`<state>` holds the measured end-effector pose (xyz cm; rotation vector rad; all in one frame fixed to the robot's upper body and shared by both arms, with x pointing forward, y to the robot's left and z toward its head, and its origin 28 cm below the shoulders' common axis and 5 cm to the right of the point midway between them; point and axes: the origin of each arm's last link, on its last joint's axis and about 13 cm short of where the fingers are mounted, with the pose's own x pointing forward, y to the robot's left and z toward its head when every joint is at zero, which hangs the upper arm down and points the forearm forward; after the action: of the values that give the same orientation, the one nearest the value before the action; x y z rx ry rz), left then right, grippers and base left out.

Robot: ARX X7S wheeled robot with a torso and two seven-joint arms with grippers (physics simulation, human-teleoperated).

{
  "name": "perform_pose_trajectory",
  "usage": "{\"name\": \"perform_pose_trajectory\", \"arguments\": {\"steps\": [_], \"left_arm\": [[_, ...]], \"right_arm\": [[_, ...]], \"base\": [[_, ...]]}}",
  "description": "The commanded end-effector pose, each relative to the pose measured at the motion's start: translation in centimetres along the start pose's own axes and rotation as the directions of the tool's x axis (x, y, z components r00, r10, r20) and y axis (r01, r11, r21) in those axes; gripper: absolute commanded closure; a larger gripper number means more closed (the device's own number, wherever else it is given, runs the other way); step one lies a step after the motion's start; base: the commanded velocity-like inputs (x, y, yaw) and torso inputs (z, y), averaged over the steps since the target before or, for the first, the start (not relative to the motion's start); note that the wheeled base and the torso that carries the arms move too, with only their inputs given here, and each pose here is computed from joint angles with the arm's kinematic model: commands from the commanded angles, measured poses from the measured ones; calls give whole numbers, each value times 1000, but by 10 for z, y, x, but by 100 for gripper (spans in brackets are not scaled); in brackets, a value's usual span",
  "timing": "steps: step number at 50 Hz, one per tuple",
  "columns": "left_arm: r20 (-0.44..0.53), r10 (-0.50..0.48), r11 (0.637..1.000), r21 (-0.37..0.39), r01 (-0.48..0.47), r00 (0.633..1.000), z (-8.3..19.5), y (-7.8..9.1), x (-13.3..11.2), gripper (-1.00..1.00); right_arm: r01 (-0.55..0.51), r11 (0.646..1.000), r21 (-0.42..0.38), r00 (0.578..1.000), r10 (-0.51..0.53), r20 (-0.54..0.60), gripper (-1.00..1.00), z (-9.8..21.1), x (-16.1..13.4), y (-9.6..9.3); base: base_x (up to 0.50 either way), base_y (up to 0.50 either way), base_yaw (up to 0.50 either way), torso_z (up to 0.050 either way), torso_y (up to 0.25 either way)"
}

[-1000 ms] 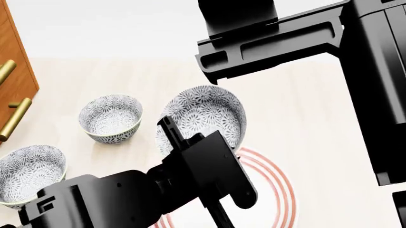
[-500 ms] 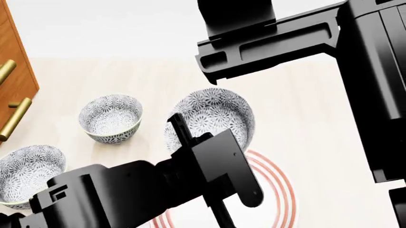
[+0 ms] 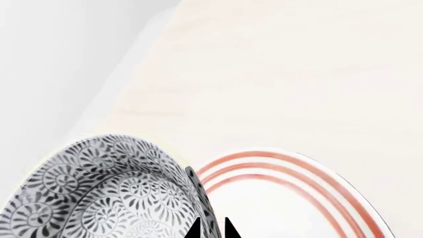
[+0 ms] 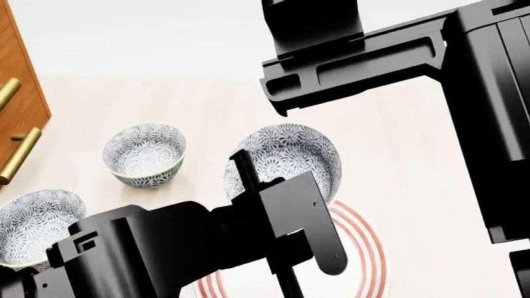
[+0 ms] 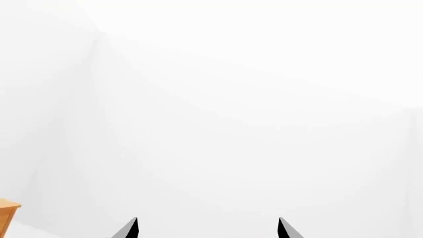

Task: Put the bowl at the front on the plate.

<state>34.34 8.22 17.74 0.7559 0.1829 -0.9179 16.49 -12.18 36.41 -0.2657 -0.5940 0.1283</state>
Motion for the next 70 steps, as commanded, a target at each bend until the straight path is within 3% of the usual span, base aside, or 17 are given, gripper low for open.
{"name": "perform_pose_trajectory", "arguments": {"steps": [1,16,70], "left_arm": [[-7,-22,1000,10,22,1000,5,5,-4,100],[-18,-74,997,10,74,997,5,4,-4,100],[-57,-111,994,-7,111,992,-28,-17,20,100]], "right_arm": [[3,1000,0,1000,-3,0,-100,-1,-1,-1],[7,1000,-1,1000,-7,-2,-100,-2,-3,-1],[4,1000,4,1000,-4,-18,-100,-11,-3,1]], "base": [[0,0,0,0,0],[0,0,0,1,1],[0,0,0,0,0]]}}
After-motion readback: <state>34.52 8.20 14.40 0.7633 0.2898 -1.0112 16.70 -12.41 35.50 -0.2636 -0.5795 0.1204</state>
